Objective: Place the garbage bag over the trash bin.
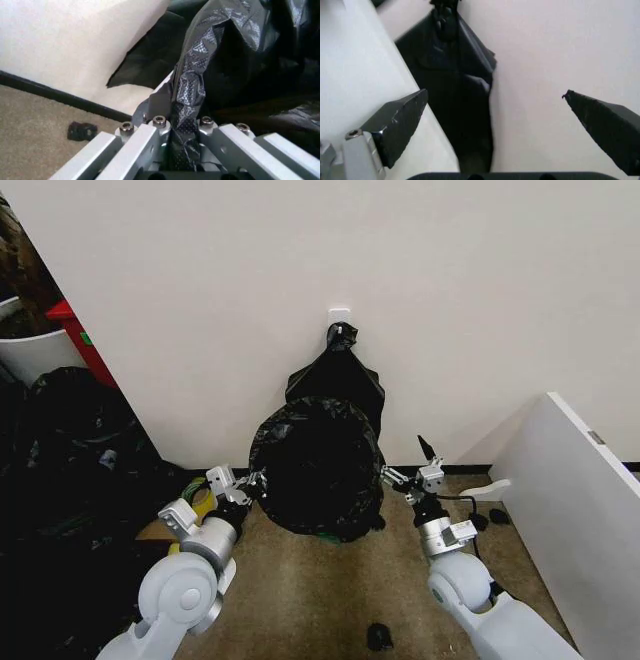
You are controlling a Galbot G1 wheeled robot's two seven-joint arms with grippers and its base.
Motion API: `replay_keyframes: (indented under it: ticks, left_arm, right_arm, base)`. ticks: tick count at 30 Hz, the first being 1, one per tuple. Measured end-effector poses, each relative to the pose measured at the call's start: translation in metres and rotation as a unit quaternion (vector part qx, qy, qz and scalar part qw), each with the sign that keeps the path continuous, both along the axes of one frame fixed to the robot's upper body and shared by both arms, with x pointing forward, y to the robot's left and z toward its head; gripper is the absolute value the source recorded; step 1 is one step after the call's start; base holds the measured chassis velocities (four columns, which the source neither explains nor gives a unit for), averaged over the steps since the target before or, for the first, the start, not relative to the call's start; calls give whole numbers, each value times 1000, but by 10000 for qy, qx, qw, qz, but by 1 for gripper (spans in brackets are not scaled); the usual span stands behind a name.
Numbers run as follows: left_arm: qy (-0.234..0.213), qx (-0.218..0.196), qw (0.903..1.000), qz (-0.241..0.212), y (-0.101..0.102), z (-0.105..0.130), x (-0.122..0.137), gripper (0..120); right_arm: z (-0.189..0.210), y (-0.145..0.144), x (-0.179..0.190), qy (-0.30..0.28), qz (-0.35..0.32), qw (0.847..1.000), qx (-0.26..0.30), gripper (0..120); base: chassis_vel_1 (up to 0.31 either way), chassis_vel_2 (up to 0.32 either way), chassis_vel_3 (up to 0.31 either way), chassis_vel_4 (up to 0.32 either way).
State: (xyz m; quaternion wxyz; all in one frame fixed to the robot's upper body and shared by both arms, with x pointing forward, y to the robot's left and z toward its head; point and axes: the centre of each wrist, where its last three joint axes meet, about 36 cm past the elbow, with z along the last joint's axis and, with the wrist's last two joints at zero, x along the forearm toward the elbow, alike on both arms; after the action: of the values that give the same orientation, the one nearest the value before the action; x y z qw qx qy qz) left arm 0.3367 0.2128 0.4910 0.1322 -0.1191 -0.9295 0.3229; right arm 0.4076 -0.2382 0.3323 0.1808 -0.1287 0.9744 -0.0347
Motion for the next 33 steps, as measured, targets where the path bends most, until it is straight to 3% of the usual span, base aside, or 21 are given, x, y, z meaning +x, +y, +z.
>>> replay_keyframes:
  ticks: [7,9,14,16,18,19,22,23,26,29,33]
  left_arm:
    - [-50,103,9999,-7,-1,-1,-1,0]
    - [-338,402,9986,57,-3,-17,0,0]
    - [-1004,713,9924,-74,1,-43,6,0]
    - [-1639,1118,9795,-358,13,-69,16,0]
    - [-2129,1425,9646,-633,23,-87,25,0]
    - [-2129,1425,9646,-633,23,-87,25,0]
    - [-2765,1861,9344,-1257,40,-109,33,0]
    - [-2765,1861,9344,-1257,40,-109,33,0]
    - [-3069,2024,9149,-1667,47,-117,35,0]
    - [-3128,2088,9099,-1750,49,-118,35,0]
    - [-3097,2107,9125,-1641,49,-119,36,0]
  right_arm:
    - [1,-23,16,-383,-445,9979,-260,100]
    - [18,-41,25,-465,-851,9952,-150,100]
    - [38,-54,25,-351,-762,9959,333,100]
    - [49,-59,20,-262,-53,9958,879,100]
    - [53,-65,18,-388,773,9919,928,100]
    - [53,-65,18,-388,773,9919,928,100]
    - [53,-69,22,-507,1598,9847,477,100]
    - [53,-69,22,-507,1598,9847,477,100]
    - [47,-69,25,-496,2024,9780,90,100]
    - [41,-69,28,-518,2294,9719,-109,100]
    - [36,-65,29,-543,2447,9680,-150,100]
  base:
    - [0,0,0,0]
    - [0,0,0,0]
    - [0,0,0,0]
    - [0,0,0,0]
    - [0,0,0,0]
    - [0,0,0,0]
    - [0,0,0,0]
    - [0,0,0,0]
    - [0,0,0,0]
    - [0,0,0,0]
    - [0,0,0,0]
